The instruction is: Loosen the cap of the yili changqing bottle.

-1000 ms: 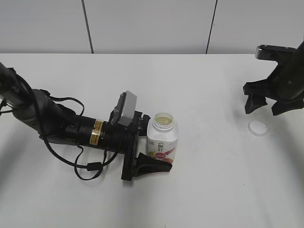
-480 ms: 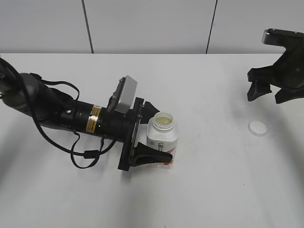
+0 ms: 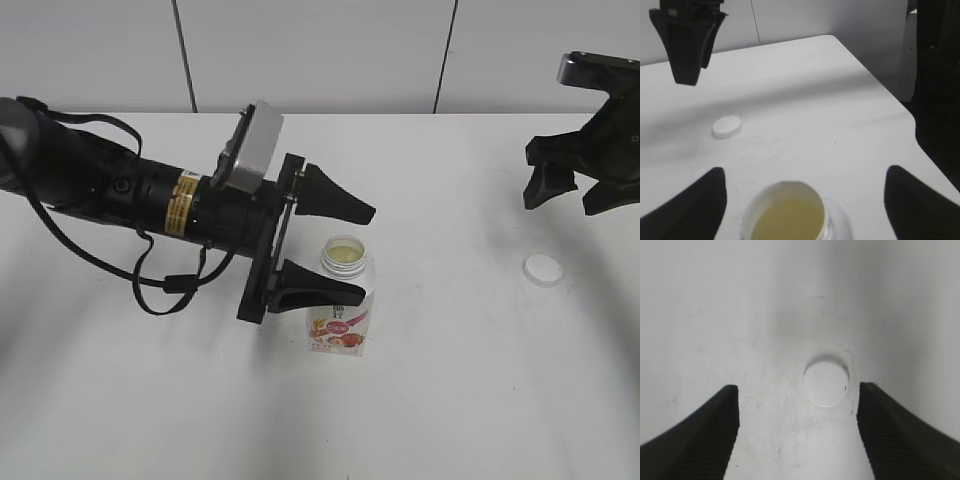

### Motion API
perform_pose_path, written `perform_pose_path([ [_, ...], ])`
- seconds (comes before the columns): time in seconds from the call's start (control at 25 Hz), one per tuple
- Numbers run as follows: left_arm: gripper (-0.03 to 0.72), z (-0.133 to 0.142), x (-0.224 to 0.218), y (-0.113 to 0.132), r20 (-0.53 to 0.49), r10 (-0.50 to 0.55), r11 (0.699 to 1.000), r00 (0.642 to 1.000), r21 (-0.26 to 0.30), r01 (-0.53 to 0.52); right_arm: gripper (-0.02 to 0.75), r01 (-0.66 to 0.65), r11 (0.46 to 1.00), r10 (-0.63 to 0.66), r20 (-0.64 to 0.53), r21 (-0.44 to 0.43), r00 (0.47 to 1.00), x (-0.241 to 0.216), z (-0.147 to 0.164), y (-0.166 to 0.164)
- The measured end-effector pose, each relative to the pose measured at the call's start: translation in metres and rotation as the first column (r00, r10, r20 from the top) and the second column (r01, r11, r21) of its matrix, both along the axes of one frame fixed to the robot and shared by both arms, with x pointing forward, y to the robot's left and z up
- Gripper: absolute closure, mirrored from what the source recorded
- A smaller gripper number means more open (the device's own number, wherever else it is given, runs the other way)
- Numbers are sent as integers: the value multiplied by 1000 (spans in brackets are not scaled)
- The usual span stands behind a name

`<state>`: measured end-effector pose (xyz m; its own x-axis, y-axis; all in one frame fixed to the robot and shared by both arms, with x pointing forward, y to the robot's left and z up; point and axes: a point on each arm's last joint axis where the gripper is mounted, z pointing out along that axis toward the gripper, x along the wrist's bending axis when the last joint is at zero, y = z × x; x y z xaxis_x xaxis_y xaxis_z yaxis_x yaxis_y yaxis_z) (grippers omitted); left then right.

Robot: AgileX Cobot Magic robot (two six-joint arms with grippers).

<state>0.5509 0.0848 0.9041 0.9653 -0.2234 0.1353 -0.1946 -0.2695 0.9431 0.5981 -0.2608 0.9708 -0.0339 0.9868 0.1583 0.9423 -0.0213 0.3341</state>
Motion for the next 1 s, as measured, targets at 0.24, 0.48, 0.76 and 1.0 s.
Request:
perform_pose_path([
  [0.24, 102, 34, -3, 1, -4, 14, 1000, 1000, -4, -14, 161, -1, 1000, 1, -13, 4, 1000, -1, 0, 0],
  [0.48, 102, 67, -5, 5, -83, 126, 991, 989, 63, -121, 161, -11, 1000, 12, -69, 10, 998, -7, 1, 1],
  [0.76, 102, 92, 14, 19, -89, 534, 835, 841, 212, -508, 161, -20, 1000, 20, -30, 22, 999, -16, 30, 2],
  [1.0, 102, 100, 43, 50, 150, 837, 484, 527, 247, -840, 161, -28, 999, 27, 43, 32, 999, -18, 64, 2],
])
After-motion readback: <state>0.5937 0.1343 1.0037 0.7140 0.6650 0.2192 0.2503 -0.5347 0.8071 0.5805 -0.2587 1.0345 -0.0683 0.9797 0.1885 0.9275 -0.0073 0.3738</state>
